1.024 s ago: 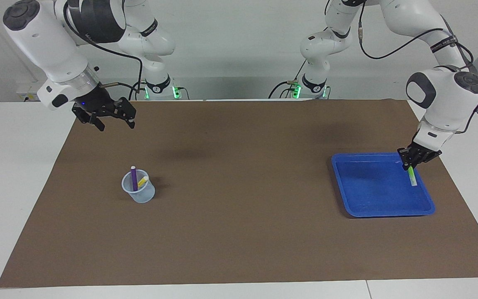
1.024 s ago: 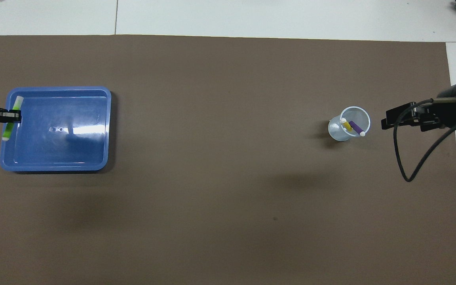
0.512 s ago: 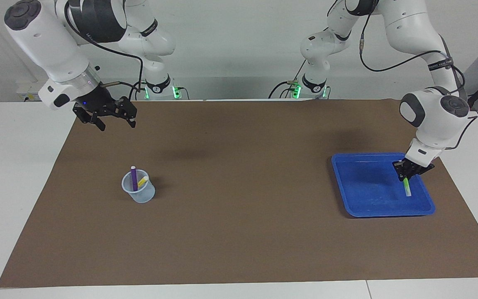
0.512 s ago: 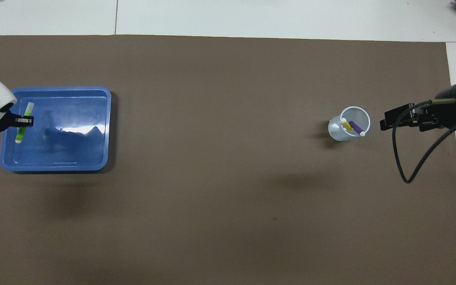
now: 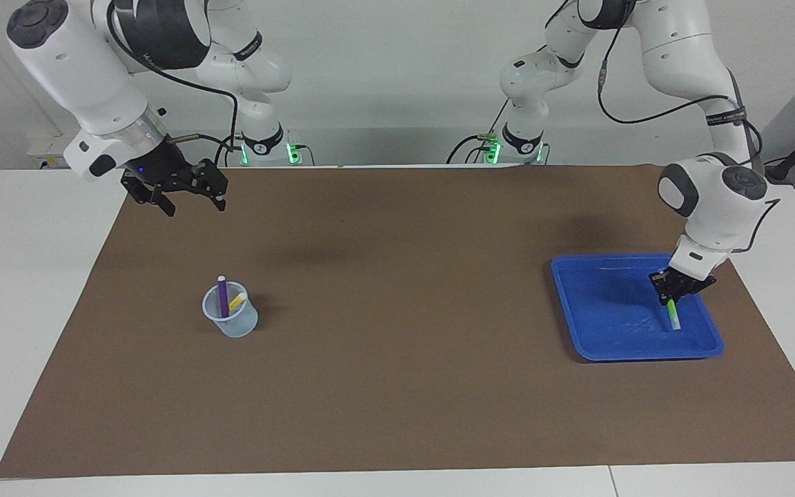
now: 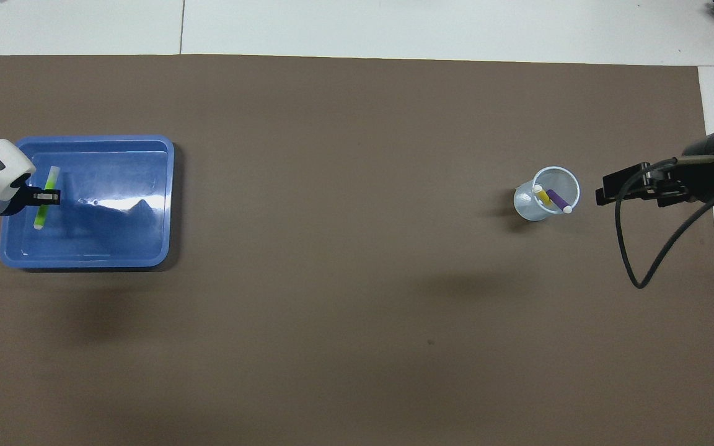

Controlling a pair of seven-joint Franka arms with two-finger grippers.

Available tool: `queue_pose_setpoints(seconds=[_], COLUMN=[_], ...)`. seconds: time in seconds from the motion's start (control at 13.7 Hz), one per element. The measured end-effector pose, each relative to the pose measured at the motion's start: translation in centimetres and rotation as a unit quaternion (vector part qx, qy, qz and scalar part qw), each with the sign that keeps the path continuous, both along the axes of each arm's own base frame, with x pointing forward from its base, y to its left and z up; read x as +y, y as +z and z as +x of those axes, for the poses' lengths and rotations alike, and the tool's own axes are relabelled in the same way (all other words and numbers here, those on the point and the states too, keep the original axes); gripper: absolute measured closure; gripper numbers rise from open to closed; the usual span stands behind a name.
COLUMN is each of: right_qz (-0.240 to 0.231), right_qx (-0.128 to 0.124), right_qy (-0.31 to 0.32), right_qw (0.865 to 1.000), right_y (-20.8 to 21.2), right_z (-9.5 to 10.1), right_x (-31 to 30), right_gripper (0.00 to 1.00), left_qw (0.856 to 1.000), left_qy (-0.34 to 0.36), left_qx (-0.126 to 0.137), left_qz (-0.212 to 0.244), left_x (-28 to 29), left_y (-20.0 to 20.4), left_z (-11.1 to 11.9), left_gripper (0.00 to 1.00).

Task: Right arm passes pens to left for tray arrangement
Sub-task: 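Lower the green pen into the blue tray and open the left gripper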

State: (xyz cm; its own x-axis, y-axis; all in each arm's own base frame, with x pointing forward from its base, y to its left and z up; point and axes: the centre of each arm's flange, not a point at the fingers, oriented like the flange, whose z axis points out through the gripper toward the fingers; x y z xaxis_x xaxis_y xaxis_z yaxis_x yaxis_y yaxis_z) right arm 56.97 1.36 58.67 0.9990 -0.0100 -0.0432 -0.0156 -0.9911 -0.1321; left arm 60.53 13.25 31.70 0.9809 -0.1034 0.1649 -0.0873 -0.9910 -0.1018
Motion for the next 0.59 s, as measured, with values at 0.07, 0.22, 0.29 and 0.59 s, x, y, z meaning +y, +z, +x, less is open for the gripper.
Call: queue_pose_setpoints(seconds=[0.07, 0.22, 0.29, 0.59], right_qz=[0.000, 0.000, 0.000, 0.000], right_qx=[0.000, 0.000, 0.000, 0.000], right_qy=[0.000, 0.000, 0.000, 0.000], right_qw=[1.000, 1.000, 1.000, 1.000], right_y=[0.00, 0.00, 0.00, 0.00], right_z=[0.00, 0.00, -0.01, -0.01], right_x=[0.00, 0.02, 0.02, 0.02], right_gripper=[0.00, 0.00, 0.00, 0.00], left_qw=[1.000, 1.000, 1.000, 1.000], left_qy=[-0.002, -0.003, -0.003, -0.005], left_qx=[-0.006, -0.013, -0.015, -0.014], left_qz=[-0.001, -0.002, -0.002, 0.001], left_x=[-0.18, -0.36, -0.33, -0.23], left_y=[-0.75, -1.68, -1.70, -1.67], left_z=[-0.34, -0.81, -0.83, -0.83], left_gripper=[0.82, 0.82, 0.81, 0.63])
